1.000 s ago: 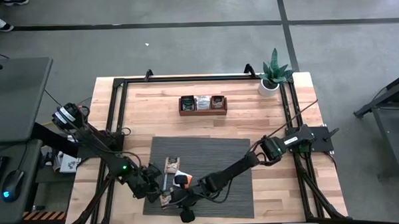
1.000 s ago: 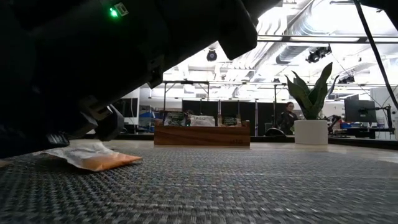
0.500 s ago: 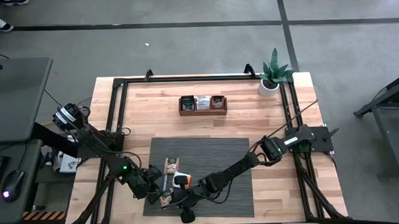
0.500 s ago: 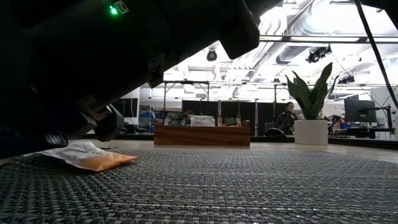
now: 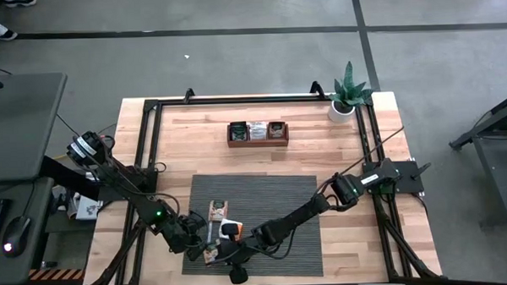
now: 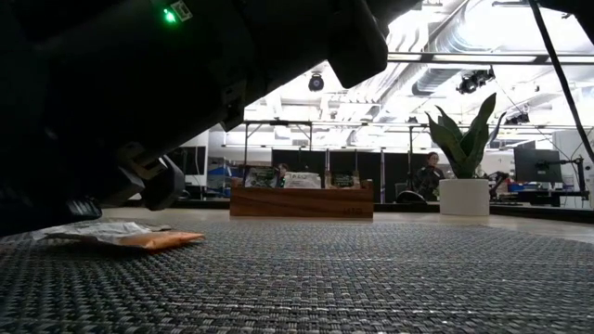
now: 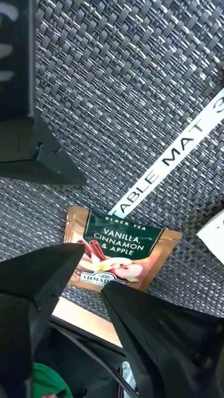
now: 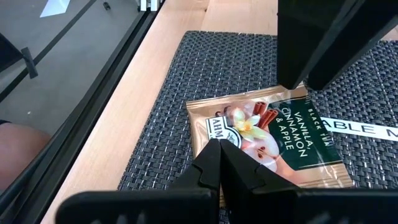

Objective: Pick & Place Tea
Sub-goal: Put the light brown tea bag into the right compartment of the wooden organizer

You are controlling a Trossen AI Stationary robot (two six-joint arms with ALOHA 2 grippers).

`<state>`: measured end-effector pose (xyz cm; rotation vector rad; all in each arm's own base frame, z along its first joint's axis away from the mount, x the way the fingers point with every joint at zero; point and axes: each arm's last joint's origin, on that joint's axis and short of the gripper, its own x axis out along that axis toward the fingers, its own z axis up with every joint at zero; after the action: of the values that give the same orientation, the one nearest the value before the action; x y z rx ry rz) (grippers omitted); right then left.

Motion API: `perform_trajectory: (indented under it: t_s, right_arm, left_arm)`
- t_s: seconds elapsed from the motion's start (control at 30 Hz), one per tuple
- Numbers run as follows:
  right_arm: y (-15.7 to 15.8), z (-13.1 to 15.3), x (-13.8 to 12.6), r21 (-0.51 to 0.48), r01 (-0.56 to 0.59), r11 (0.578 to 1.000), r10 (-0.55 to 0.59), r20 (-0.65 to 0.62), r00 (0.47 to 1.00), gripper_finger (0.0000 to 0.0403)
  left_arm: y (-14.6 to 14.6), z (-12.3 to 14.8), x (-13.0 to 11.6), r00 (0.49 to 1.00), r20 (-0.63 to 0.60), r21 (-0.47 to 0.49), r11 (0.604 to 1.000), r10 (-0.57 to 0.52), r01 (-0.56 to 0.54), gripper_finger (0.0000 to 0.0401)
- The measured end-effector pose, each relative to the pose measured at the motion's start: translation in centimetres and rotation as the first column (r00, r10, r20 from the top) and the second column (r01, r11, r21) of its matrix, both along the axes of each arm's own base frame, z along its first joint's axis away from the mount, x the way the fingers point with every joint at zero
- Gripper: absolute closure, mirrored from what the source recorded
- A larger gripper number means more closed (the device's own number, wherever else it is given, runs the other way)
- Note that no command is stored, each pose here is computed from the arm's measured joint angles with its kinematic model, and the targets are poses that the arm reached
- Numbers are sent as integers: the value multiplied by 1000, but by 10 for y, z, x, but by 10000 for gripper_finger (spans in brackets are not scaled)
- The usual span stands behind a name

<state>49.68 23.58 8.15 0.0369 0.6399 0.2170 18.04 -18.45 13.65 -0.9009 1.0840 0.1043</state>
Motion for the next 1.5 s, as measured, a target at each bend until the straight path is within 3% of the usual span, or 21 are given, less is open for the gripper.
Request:
perform_trajectory:
  t_s: [0.4,0.83,1.5]
  right_arm:
    - [0,0,0,-1,2,1000,-2,1,1000,403]
    - [0,1,1,4,1,1000,-1,10,1000,403]
    - [0,1,1,0,-3,1000,3,17,1000,403]
  left_arm:
    - [-5,3,5,999,55,-61,998,0,3,242]
    - [-1,-1,2,999,28,6,1000,19,-19,242]
    - [-3,-4,4,1000,18,-9,1000,18,-18,242]
